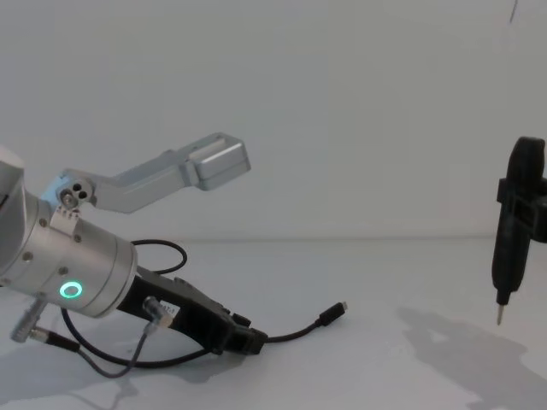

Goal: Pick up the data cable with the one hand.

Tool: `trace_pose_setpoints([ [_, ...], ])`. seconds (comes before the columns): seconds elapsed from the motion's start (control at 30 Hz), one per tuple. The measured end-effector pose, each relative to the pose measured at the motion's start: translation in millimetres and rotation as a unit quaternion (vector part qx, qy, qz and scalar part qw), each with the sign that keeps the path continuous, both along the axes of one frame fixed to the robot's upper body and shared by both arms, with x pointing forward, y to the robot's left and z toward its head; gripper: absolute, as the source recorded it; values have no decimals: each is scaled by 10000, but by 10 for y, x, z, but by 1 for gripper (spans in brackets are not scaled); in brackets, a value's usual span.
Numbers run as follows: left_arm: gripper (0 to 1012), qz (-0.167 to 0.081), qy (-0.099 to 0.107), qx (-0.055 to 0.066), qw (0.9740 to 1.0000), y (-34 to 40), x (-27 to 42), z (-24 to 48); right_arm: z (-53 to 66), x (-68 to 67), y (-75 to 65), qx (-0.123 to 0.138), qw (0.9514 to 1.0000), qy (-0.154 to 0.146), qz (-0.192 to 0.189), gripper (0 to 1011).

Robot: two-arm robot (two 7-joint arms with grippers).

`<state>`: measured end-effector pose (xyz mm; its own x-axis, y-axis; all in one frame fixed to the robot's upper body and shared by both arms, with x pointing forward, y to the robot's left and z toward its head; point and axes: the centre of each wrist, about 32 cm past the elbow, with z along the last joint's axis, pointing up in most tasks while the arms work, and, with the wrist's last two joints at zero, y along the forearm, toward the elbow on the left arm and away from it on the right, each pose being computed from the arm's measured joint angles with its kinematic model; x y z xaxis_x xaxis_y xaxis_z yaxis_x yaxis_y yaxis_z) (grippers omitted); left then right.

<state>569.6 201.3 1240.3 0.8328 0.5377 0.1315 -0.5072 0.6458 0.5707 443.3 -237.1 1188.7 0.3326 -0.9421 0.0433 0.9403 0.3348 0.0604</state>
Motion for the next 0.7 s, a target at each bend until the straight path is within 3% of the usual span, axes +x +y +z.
trace_pose_setpoints([
  [0.13,274,0,0,0,10000,0,0,0,0,0,0,0,10000,0,0,279],
  [0.5,81,3,2,3,10000,1,0,-1,0,0,0,0,10000,0,0,279],
  [0.7,54,4,1,4,10000,1,0,-1,0,0,0,0,10000,0,0,279],
])
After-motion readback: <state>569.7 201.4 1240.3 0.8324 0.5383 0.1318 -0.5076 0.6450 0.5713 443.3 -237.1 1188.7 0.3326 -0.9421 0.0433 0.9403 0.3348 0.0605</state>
